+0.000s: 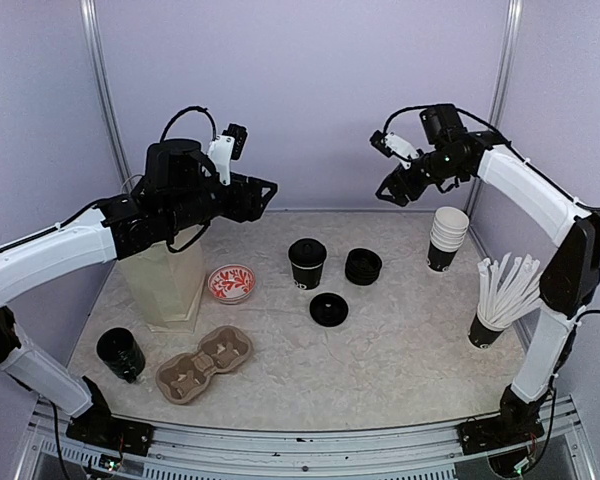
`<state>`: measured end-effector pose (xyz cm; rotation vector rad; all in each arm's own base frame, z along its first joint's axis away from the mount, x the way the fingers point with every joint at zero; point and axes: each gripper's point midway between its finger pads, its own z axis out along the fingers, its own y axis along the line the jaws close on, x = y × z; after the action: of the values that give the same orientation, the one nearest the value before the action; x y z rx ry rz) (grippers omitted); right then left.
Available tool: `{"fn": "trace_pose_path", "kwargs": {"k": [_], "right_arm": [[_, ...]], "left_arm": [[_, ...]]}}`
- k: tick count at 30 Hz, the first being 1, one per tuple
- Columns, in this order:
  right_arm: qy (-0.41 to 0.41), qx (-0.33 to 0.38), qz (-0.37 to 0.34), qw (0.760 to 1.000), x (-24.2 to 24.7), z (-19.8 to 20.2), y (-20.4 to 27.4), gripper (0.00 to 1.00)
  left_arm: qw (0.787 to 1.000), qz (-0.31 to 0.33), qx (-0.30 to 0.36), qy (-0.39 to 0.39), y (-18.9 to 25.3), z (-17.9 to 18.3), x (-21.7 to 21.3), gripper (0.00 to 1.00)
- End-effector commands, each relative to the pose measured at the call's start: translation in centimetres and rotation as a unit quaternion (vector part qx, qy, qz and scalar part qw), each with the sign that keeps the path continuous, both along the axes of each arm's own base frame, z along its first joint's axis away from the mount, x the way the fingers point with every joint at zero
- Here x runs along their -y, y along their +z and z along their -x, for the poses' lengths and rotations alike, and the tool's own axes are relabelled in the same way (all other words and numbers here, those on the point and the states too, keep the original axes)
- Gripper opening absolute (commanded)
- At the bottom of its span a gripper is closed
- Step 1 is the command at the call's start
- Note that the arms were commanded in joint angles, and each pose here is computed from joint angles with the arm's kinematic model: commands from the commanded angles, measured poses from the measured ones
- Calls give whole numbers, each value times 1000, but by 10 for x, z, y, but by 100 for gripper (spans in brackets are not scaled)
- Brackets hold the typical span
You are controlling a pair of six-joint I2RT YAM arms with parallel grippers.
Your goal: Pack the takeout coffee
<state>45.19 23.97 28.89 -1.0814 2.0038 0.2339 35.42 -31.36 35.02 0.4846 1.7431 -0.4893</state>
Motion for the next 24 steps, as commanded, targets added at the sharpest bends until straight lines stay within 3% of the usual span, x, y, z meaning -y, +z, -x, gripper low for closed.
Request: {"fn": "trace_pose_path", "kwargs": {"k": [1, 6, 11, 14, 24], "right_arm": [[-92, 6, 55, 994, 67, -10, -8, 72], [-161, -39, 50, 985, 131, -17, -27, 66], [-192, -79, 52, 977, 162, -15, -52, 61], [-201, -95, 54, 974, 170, -13, -63, 60], [-197, -126, 58, 971, 173, -17, -84, 42]], "left_arm": [[1000, -15, -4, -11, -9, 2, 8, 73], [1000, -21, -10, -13, -13, 2, 11, 73], [1000, -27, -8, -12, -15, 3, 12, 73], [999, -31, -9, -13, -17, 3, 13, 73], [999, -36, -12, -15, -21, 3, 17, 72]]}}
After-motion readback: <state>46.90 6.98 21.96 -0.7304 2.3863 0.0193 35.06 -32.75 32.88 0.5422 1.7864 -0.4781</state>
